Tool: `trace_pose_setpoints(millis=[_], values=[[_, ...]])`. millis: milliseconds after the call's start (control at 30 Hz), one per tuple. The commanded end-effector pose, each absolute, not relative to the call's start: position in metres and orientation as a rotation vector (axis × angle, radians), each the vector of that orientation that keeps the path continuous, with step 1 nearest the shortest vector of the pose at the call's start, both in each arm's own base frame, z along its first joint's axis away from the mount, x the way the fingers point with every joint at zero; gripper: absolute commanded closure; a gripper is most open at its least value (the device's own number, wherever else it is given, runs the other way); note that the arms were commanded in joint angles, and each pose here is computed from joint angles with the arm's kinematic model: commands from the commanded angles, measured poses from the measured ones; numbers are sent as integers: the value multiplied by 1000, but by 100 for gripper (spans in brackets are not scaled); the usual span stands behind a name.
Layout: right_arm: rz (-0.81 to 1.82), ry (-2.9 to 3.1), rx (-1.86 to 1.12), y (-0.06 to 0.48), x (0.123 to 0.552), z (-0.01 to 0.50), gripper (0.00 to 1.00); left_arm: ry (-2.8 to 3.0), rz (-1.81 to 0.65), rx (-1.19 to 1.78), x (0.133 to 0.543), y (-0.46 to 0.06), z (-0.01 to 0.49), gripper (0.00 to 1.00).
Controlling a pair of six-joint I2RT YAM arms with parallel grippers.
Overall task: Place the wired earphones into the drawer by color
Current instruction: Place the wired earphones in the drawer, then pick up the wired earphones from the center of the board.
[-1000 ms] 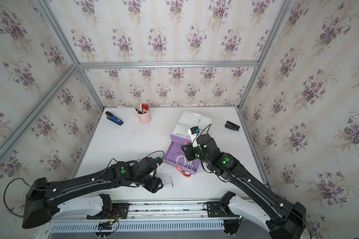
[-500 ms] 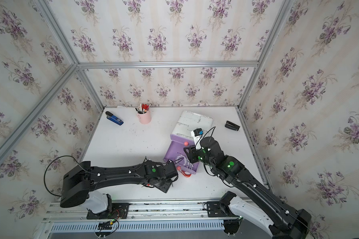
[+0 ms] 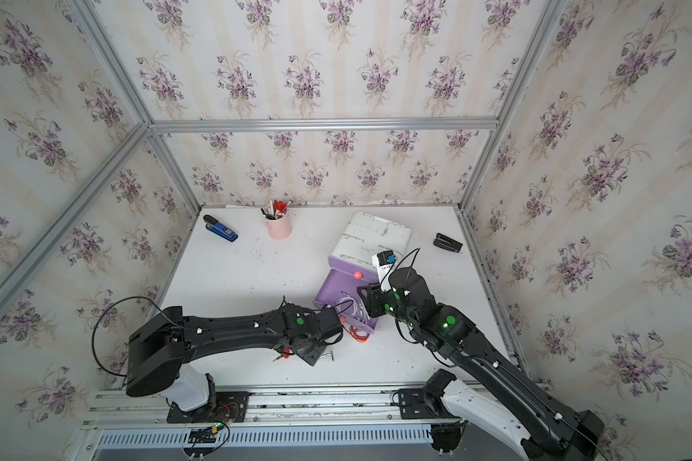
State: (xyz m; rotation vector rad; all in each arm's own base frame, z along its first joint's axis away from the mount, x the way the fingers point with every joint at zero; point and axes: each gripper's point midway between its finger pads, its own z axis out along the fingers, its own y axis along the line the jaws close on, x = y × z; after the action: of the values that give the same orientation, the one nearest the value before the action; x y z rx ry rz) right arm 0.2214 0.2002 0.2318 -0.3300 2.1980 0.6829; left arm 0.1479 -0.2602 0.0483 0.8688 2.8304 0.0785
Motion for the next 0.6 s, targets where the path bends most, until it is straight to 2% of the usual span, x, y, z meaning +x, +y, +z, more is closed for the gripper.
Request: trace_pose_setpoints(millis=[0, 367, 400, 567], values=[[681, 2197, -324, 201, 223, 234, 61, 2780, 67, 965, 155, -266, 48, 43], [678, 2190, -322, 201, 225, 237, 61, 2795, 16, 1027, 144, -269, 44, 44], [679, 2194, -325, 202, 224, 236, 61, 2802, 6, 1021, 142, -270, 45, 48], [677, 2190, -325, 201, 224, 237, 61, 2850, -41, 960, 126, -273, 51, 49]])
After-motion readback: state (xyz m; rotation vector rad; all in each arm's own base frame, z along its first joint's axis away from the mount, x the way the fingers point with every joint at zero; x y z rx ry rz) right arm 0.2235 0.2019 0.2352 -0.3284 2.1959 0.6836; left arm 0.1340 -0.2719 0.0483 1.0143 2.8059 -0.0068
